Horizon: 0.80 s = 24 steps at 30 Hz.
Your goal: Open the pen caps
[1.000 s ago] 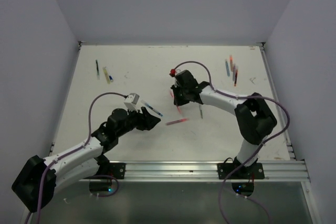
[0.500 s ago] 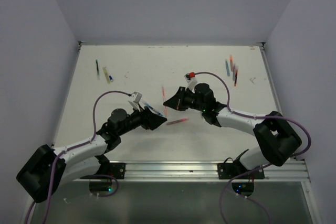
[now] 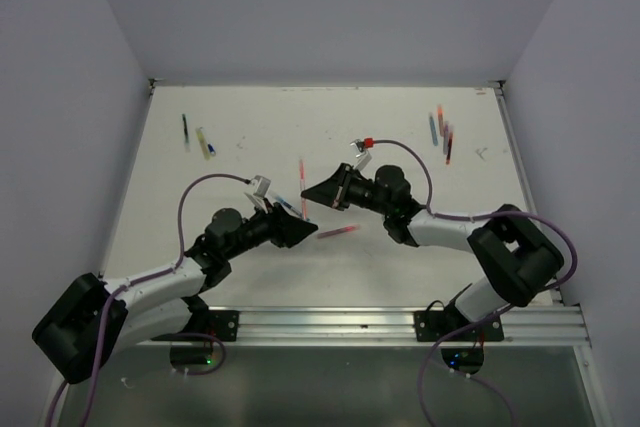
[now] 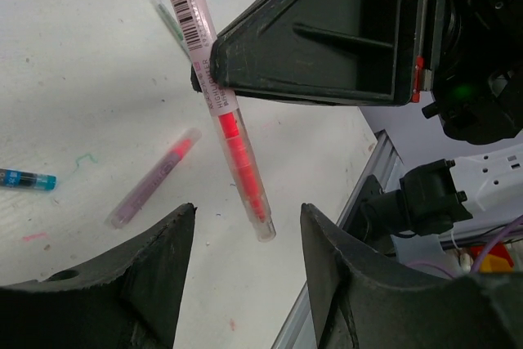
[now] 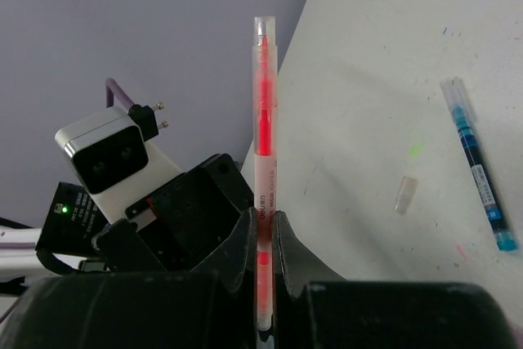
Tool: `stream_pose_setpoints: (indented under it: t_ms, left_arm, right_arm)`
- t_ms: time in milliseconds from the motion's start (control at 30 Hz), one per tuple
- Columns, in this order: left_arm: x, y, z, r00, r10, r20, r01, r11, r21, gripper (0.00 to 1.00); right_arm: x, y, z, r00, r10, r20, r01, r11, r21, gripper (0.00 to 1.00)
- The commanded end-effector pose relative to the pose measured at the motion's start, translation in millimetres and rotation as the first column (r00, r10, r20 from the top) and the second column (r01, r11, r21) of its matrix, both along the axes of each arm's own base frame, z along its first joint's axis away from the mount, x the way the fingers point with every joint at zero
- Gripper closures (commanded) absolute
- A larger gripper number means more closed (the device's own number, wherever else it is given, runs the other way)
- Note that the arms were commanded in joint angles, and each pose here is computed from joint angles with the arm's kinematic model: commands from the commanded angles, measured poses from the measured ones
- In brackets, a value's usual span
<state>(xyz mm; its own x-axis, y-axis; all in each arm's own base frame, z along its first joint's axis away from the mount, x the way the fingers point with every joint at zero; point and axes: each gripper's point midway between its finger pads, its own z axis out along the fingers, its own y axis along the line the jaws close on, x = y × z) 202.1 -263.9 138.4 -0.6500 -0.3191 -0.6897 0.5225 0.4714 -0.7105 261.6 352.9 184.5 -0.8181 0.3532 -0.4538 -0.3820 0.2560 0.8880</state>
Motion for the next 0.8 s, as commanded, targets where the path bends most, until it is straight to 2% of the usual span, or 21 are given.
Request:
stream_pose_setpoints:
  t_ms: [0, 100, 200, 367, 500, 700, 733, 767]
  left_arm:
    - [2.2, -3.7, 15.4, 0.999, 0.001, 0.045, 0.001, 0.999, -0.041, 0.42]
    - [4.1, -2.2, 16.8, 0.999, 0.014, 0.047, -0.013, 0.999, -0.04, 0.43]
    - [6.1, -1.6, 17.6, 0.999, 0.025, 0.045, -0.023, 0.999, -0.035, 0.5]
    - [7.7, -3.2, 20.3, 0.999, 0.025, 0.041, -0.024, 0.999, -0.04, 0.58]
    - [9.0, -2.7, 21.7, 0.999, 0.033, 0.039, -0.032, 0.999, -0.041, 0.59]
    - [9.8, -3.5, 25.3, 0.999, 0.036, 0.032, -0.035, 0.998, -0.051, 0.51]
    - [10.0, -3.6, 25.6, 0.999, 0.036, 0.034, -0.034, 0.998, -0.05, 0.51]
    - [10.2, -3.4, 25.3, 0.999, 0.038, 0.033, -0.036, 0.998, -0.049, 0.56]
  right_arm:
    - [-5.1, 3.1, 18.3, 0.999, 0.02, 0.049, -0.023, 0.998, 0.061, 1.0]
    - [-5.9, 0.4, 17.2, 0.998, 0.014, 0.055, -0.016, 0.999, 0.035, 1.0]
    - [-7.4, -1.8, 19.9, 0.998, 0.012, 0.062, -0.013, 1.0, 0.025, 1.0]
    - [-8.5, -5.5, 14.4, 0.998, 0.004, 0.069, -0.003, 1.0, -0.018, 1.0]
    - [-10.7, -6.5, 9.9, 0.997, 0.005, 0.076, -0.001, 0.999, -0.046, 1.0]
    - [-11.4, -7.3, 4.0, 0.996, -0.001, 0.089, 0.008, 0.997, -0.081, 1.0]
    - [-11.6, -7.9, 2.5, 0.996, -0.001, 0.088, 0.009, 0.996, -0.087, 1.0]
    - [-12.2, -7.9, 2.4, 0.996, -0.001, 0.09, 0.009, 0.996, -0.087, 1.0]
